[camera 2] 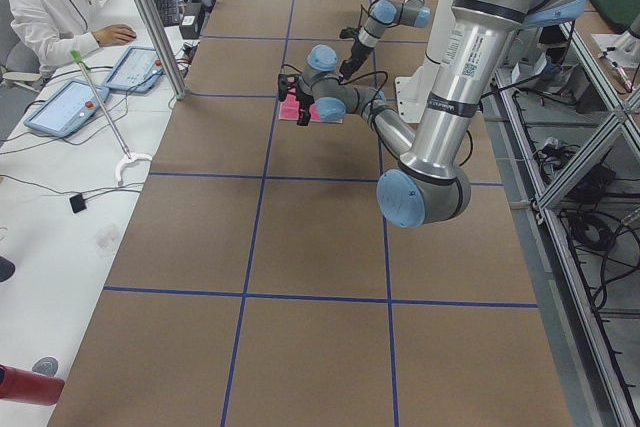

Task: Fold towel twice with both arms
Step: 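Lower the right gripper onto the towel corner nearest it and close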

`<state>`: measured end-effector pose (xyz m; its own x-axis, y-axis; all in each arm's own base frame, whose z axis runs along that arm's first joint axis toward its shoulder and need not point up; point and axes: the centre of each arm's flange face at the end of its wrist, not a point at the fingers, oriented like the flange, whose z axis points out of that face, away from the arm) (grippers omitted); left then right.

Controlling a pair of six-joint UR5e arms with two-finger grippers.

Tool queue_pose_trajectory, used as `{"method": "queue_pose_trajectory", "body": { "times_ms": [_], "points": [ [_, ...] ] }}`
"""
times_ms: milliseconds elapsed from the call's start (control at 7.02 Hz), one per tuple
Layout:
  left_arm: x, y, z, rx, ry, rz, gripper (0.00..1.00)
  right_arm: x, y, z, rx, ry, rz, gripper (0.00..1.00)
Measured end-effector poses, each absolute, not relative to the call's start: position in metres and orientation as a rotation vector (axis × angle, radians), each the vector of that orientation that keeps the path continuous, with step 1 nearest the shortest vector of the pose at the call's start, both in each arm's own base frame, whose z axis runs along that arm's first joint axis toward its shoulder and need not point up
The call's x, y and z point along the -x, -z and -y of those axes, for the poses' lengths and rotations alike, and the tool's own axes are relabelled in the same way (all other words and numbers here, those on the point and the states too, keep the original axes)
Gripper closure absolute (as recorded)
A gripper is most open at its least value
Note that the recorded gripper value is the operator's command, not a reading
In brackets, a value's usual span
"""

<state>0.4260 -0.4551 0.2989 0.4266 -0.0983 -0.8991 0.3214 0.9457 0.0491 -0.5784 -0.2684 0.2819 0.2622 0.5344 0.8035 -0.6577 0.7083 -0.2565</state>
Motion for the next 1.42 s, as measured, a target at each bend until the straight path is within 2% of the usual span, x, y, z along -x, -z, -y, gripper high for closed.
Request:
{"method": "queue_pose_trajectory", "body": {
  "times_ms": [570, 855, 1424],
  "points": [
    [-0.4263, -0.2995, 0.4547, -0.225, 0.263, -1.101, 0.00, 0.5820, -0.2851, 0.2699, -0.150, -0.813, 1.018, 0.77],
    [-0.4262, -0.3005, 0.4550, -0.225, 0.264, -1.099, 0.00, 0.5822, -0.2852, 0.2700, -0.152, -0.814, 1.018, 1.00],
    [-0.4260, -0.2995, 0.4550, -0.226, 0.263, -1.101, 0.01, 0.5761, -0.2811, 0.2769, -0.183, -0.825, 1.029, 1.00]
  ]
}}
